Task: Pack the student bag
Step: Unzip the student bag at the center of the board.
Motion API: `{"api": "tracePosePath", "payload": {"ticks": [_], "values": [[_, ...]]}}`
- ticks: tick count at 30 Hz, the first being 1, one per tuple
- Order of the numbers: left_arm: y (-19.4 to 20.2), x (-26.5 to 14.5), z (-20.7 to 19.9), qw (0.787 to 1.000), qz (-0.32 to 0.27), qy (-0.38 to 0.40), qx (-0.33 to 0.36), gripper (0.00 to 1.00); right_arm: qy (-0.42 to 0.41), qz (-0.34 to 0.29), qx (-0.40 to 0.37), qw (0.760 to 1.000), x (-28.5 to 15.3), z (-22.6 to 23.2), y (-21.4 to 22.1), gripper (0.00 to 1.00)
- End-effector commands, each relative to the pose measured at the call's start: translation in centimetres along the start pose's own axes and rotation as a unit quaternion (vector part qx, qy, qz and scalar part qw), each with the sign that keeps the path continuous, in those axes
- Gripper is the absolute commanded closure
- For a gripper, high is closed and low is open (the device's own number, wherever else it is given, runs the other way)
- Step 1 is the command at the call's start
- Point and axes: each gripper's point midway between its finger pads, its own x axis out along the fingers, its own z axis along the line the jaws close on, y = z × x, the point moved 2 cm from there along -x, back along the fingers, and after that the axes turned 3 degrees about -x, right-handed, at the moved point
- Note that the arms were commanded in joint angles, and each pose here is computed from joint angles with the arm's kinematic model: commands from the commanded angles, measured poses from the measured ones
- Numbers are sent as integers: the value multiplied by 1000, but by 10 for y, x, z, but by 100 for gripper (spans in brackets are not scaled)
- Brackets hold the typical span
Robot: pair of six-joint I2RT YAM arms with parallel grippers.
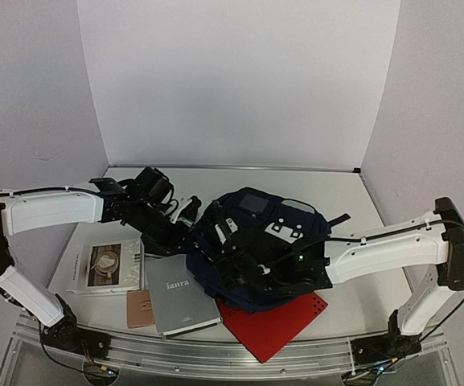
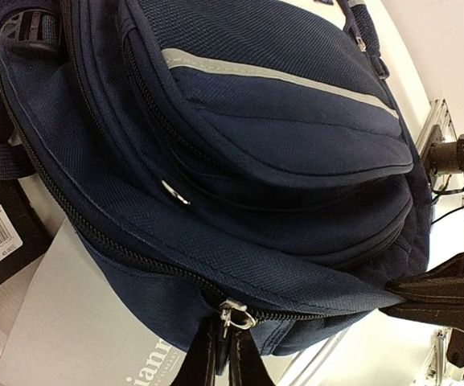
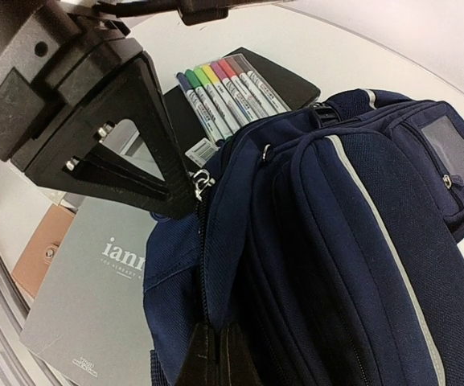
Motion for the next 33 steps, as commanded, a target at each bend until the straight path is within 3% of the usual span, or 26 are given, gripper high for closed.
{"api": "tracePosePath", "payload": {"ticks": [1, 7, 11, 14, 16, 18, 20, 22, 26, 29, 33], "values": [[-39, -42, 147, 940, -99, -304, -119, 100, -57, 65, -49, 995, -56, 25, 35, 100], [-41, -38, 160, 934, -91, -320, -130, 100, -60, 64, -47, 995, -59, 30, 37, 100], [-47, -22, 120, 975, -96, -184, -74, 100, -19, 44, -41, 998, -53, 22, 29, 100], [-48, -22, 99, 986, -106, -122, -48, 100, 3, 28, -31, 999, -45, 22, 16, 98], [-47, -25, 95, 987, -105, -112, -48, 97, 13, 35, -33, 999, -33, 22, 16, 86], [-47, -27, 93, 986, -105, -112, -58, 92, 21, 47, -41, 998, -18, 21, 19, 66], [-47, -32, 92, 985, -110, -114, -73, 81, 26, 50, -47, 997, -7, 19, 16, 48], [-48, -40, 91, 980, -124, -119, -99, 65, 28, 54, -59, 996, 5, 17, 12, 30], [-42, -58, 96, 961, -153, -142, -180, 40, 40, 63, -75, 994, 23, 2, 8, 20], [-30, -65, 95, 946, -170, -131, -242, 32, 39, 71, -85, 993, 35, -8, 7, 16], [-6, -58, 82, 935, -168, -58, -308, 24, 52, 87, -107, 989, 54, -19, 13, 15]]}}
